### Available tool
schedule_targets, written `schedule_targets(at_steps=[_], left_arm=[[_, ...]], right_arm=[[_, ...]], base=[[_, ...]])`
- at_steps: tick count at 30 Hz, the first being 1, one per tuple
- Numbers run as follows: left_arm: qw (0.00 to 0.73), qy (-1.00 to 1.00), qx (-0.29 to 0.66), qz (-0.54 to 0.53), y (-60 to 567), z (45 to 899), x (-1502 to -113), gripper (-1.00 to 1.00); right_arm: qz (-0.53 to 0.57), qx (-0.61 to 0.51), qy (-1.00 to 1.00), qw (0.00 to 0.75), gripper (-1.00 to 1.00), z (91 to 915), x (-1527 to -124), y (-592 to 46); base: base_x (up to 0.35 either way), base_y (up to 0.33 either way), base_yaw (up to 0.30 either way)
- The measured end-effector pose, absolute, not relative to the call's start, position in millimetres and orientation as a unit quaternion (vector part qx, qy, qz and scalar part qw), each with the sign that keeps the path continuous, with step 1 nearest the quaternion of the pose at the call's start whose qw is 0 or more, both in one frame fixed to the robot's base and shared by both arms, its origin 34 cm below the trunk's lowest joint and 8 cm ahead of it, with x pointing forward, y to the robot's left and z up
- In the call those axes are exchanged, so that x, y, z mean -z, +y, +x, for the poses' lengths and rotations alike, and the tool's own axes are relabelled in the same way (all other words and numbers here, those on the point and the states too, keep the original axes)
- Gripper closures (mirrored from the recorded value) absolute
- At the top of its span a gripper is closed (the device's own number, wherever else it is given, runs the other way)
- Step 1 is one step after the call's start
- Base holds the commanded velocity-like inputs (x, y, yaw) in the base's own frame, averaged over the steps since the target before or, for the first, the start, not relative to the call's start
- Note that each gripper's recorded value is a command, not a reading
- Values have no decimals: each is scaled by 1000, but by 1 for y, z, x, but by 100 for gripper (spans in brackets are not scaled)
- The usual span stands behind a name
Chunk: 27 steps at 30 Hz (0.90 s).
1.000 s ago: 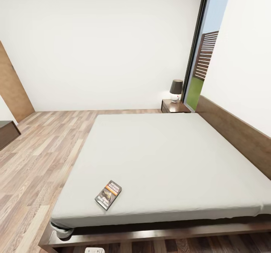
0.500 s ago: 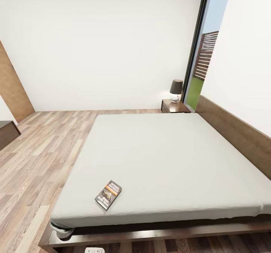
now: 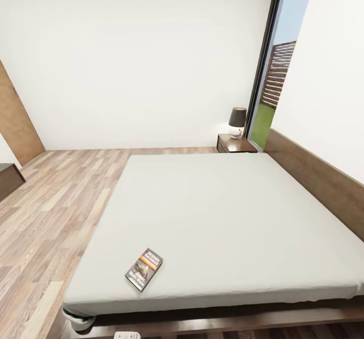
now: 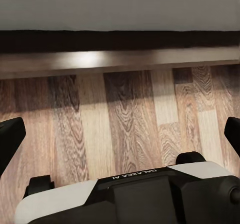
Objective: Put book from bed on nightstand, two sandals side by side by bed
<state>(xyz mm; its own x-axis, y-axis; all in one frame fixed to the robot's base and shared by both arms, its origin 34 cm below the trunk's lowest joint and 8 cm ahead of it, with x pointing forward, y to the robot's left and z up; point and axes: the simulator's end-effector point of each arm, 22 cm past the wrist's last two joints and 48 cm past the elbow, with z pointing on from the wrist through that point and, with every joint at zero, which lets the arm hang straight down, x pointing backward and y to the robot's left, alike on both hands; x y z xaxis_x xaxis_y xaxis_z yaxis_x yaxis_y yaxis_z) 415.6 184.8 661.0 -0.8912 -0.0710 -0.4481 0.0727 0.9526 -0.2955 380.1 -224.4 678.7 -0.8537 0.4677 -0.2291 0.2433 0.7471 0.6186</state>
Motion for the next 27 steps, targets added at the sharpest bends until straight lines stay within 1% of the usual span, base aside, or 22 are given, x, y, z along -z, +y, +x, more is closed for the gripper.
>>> schedule_targets(at_steps=[14, 22, 27], left_arm=[[232, 960, 154, 0, 185, 415, -661, -100], [233, 960, 154, 0, 185, 415, -661, -100], [233, 960, 154, 0, 185, 415, -661, -100]], right_arm=[[194, -298, 915, 188, -100, 380, -679, -224], [194, -298, 915, 188, -100, 380, -679, -224], [194, -298, 915, 188, -100, 380, -679, -224]], base=[[5, 0, 0], [232, 0, 0], [79, 0, 0]])
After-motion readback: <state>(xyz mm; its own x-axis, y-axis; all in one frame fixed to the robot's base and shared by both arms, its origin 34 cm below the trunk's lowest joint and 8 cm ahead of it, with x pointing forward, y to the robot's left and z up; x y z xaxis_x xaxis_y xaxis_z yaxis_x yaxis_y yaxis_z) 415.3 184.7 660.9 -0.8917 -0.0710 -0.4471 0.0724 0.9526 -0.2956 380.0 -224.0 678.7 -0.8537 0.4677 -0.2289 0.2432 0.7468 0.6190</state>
